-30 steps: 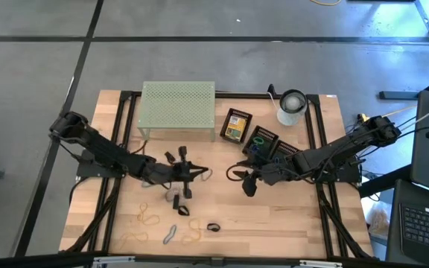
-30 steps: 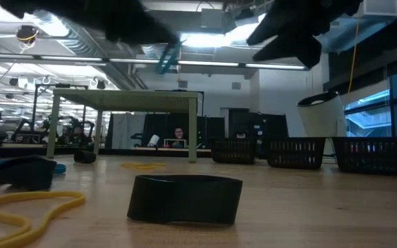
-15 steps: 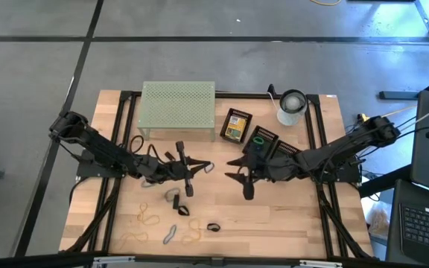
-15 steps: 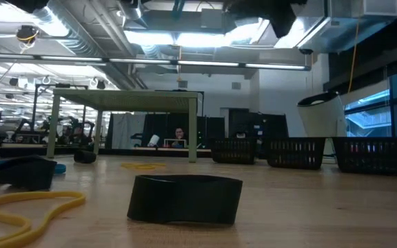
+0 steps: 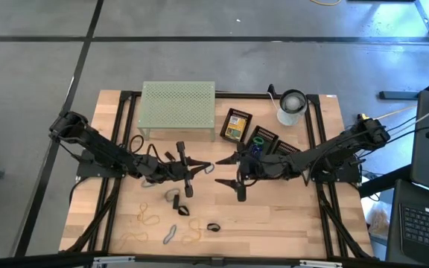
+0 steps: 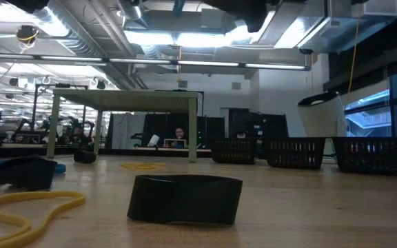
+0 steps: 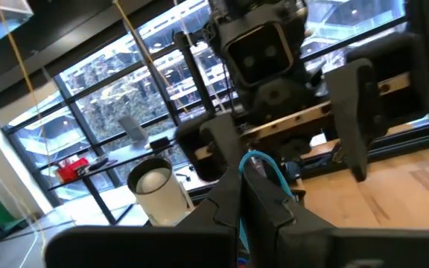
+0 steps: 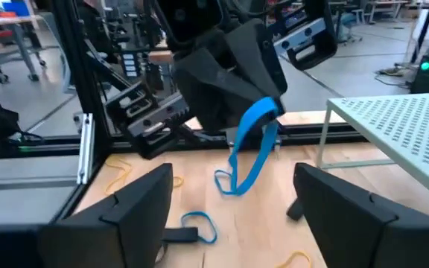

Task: Pick & Place Office Desk Supplies
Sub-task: Put the blue rubber band into the bottom black bin

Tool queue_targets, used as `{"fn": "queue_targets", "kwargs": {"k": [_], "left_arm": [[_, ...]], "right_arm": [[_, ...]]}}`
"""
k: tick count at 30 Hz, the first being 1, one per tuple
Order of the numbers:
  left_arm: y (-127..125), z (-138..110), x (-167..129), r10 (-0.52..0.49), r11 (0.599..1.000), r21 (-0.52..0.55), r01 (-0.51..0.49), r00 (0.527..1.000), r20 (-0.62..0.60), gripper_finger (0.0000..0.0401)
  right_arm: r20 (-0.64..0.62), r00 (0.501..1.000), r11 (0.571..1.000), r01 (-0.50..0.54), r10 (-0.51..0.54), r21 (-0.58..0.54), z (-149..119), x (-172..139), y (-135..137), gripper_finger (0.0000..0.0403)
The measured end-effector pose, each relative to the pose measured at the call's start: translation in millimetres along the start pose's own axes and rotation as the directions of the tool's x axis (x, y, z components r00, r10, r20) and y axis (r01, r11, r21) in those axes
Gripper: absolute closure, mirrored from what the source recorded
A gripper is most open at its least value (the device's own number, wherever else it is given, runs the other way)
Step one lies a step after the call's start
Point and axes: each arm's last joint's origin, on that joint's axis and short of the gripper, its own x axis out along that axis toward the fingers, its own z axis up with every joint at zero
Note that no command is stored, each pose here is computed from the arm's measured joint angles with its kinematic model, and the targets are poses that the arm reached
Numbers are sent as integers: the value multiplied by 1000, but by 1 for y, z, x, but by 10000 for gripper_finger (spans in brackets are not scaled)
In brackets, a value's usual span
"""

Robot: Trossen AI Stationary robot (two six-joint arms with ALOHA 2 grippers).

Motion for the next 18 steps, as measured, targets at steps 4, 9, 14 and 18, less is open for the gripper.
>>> {"fn": "queue_targets", "kwargs": {"k": [4, 9, 14, 18], "left_arm": [[1, -1, 1, -10, 1000, 1, 10, 1000, 6, 398], [7, -4, 5, 14, 1000, 4, -14, 1000, -4, 398], [12, -7, 8, 32, 999, 11, -32, 999, -18, 399], [13, -8, 9, 37, 999, 13, -36, 999, -22, 398]], "right_arm": [[32, 998, 997, -64, 63, 34, -2, 8, -4, 116], [67, 993, 993, -101, 97, 64, -9, 17, -6, 119], [94, 991, 993, -102, 96, 64, -14, 23, -5, 125], [95, 992, 992, -93, 85, 87, -14, 23, -6, 139]]}}
